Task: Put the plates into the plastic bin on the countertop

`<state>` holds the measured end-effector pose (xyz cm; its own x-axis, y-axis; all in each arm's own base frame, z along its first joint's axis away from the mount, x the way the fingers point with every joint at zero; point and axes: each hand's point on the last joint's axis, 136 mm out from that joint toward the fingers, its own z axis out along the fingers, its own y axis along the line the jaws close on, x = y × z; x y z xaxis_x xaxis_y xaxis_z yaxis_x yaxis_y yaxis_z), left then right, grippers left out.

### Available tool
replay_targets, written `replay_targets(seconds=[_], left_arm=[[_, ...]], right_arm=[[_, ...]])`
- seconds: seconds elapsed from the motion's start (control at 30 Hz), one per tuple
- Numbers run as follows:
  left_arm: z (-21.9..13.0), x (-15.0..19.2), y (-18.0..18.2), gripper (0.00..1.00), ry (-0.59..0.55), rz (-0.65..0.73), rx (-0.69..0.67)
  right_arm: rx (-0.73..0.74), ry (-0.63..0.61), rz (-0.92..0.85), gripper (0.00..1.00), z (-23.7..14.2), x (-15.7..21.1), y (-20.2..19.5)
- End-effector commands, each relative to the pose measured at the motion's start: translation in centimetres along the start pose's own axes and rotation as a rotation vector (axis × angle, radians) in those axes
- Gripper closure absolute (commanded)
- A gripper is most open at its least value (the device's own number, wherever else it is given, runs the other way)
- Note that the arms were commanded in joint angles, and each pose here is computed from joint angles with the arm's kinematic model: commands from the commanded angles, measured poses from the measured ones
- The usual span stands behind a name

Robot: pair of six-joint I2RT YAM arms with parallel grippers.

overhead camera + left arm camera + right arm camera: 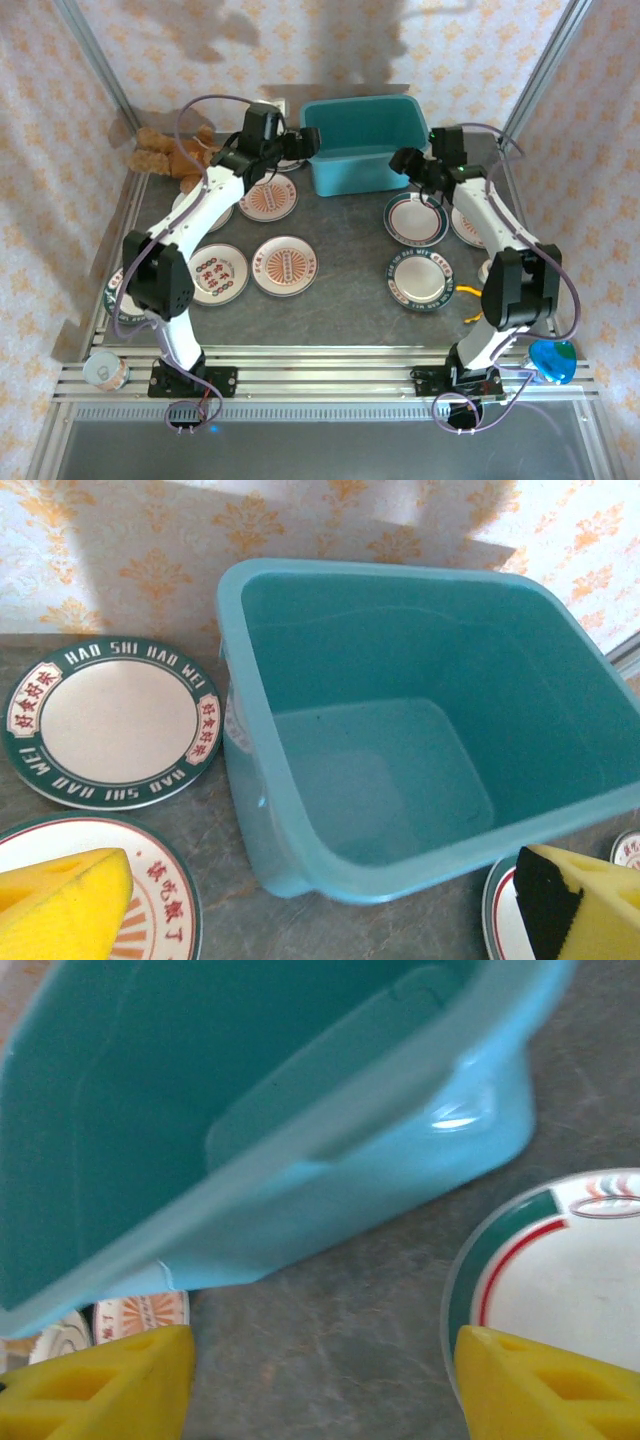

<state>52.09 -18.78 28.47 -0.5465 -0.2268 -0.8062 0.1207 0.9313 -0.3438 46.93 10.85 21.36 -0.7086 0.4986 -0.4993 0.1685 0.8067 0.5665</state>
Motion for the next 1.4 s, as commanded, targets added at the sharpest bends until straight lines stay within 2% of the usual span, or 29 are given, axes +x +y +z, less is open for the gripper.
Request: replay_targets(seconds=[0.0, 0.07, 0.37, 0.83, 0.97, 1.23, 1.37], left_arm=[[0.7, -0.2, 0.8, 0.01, 0.060, -0.088, -0.038], [2.0, 0.2, 1.1, 0.01, 0.081, -0.088, -0.049], [3.7, 0.9, 1.8, 0.01, 0.105, -0.107, -0.052], [2.4, 0.9, 2.9, 0.01, 0.097, -0.110, -0.082], [2.1, 0.9, 3.8, 0.01, 0.093, -0.115, -0.105], [1.9, 1.4, 5.3, 0.01, 0.096, -0.128, -0.133], [2.0, 1.7, 5.4, 0.01, 0.103, -0.135, -0.132]], right_arm=[[0.121, 0.031, 0.114, 0.29, 1.3, 0.3, -0.5], [0.111, 0.045, 0.125, 0.29, 2.3, 0.3, 0.6], [0.119, 0.033, 0.162, 0.26, 5.3, -0.3, 2.5], [0.146, 0.057, 0.150, 0.25, 8.7, -1.4, 3.7], [0.183, 0.085, 0.102, 0.29, 9.6, -1.4, 3.4], [0.227, 0.123, 0.005, 0.45, 8.8, -1.0, 2.8], [0.233, 0.139, -0.016, 0.48, 8.1, -0.8, 2.8]])
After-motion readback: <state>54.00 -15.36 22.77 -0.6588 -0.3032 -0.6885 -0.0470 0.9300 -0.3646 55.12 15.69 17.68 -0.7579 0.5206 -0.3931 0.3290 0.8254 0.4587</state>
